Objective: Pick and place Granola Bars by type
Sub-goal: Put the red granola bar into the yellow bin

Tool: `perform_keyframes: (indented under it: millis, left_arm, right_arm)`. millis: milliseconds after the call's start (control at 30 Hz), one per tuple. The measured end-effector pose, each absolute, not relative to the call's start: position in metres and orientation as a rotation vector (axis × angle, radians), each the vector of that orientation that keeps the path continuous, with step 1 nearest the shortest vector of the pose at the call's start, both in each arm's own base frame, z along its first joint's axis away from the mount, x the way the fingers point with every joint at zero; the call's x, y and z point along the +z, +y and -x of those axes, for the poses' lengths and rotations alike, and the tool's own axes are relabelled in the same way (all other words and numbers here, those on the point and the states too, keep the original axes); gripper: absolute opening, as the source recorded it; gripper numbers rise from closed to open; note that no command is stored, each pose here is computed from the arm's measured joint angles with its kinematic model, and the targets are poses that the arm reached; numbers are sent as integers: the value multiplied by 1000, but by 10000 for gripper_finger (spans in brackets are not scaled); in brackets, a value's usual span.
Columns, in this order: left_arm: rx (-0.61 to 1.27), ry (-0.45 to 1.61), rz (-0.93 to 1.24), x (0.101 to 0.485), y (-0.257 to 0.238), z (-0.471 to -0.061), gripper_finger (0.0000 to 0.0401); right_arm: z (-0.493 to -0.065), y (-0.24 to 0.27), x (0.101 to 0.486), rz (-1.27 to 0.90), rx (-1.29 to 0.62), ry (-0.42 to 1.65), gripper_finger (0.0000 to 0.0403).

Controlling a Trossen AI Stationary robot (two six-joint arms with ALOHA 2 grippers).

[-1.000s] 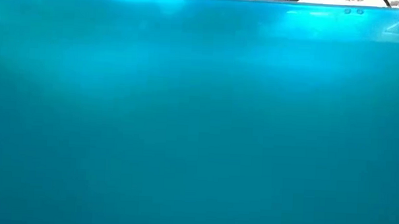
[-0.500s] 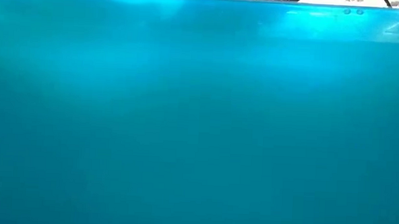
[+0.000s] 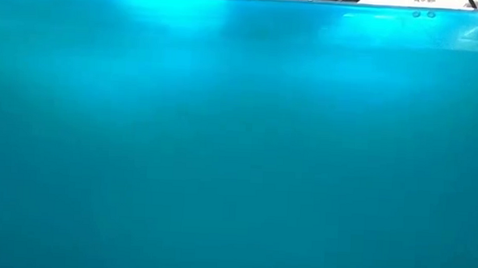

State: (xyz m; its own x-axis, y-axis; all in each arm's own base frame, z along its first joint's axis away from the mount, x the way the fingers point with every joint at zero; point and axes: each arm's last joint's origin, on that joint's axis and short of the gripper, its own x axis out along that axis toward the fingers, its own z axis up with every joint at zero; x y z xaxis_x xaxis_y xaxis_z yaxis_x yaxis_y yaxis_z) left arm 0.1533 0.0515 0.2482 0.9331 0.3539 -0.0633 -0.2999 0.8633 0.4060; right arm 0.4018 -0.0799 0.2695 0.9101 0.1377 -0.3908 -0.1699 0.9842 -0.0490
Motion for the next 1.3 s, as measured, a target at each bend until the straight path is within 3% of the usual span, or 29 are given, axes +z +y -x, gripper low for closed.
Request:
perform_keyframes:
  millis: [367,533,833,1000,1300]
  left_arm:
    - [564,346,-168,196,85,-123,11]
    - [578,348,-20,177,95,-110,19]
    - [561,233,219,172,102,-101,52]
    - [563,219,243,173,103,-102,96]
    - [623,196,277,174,105,-101,220]
  right_arm:
    - [-377,-89,267,48,139,524,70]
    - [-354,-86,275,73,116,448,70]
    - [-299,-78,261,153,-119,203,70]
    - [-278,-75,251,141,-212,78,70]
    - [-271,-78,243,148,-309,135,70]
